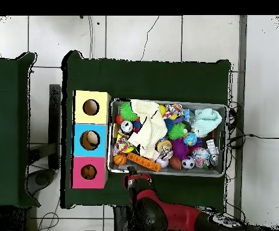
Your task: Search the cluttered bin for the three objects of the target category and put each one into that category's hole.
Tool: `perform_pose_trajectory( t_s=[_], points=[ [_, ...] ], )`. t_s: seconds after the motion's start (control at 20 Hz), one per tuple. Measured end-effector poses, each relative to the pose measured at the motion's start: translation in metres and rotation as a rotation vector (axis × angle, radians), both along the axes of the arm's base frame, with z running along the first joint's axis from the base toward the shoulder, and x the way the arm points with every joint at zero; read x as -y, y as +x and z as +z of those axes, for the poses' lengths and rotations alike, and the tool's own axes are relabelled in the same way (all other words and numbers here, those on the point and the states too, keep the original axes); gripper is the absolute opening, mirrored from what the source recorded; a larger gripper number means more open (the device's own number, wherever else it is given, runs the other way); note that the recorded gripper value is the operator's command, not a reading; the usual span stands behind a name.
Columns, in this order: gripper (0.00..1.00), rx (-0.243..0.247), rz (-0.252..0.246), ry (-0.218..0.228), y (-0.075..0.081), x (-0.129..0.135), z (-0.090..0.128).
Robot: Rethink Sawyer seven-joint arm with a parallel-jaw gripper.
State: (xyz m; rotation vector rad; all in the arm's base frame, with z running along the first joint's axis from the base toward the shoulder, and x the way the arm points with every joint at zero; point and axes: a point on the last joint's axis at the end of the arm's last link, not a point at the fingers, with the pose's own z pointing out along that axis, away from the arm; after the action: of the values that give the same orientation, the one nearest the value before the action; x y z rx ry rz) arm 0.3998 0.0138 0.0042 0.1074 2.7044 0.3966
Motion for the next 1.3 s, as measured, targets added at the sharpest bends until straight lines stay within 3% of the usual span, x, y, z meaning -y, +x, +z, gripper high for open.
perform_pose_trajectory(
  t_s=[0.25,1.3],
  points=[
    [0.00,0.007,-0.021,-0.014,0.013,0.005,-0.007],
    [0.00,0.032,-0.061,-0.015,0.038,0.012,-0.037]
  ],
)
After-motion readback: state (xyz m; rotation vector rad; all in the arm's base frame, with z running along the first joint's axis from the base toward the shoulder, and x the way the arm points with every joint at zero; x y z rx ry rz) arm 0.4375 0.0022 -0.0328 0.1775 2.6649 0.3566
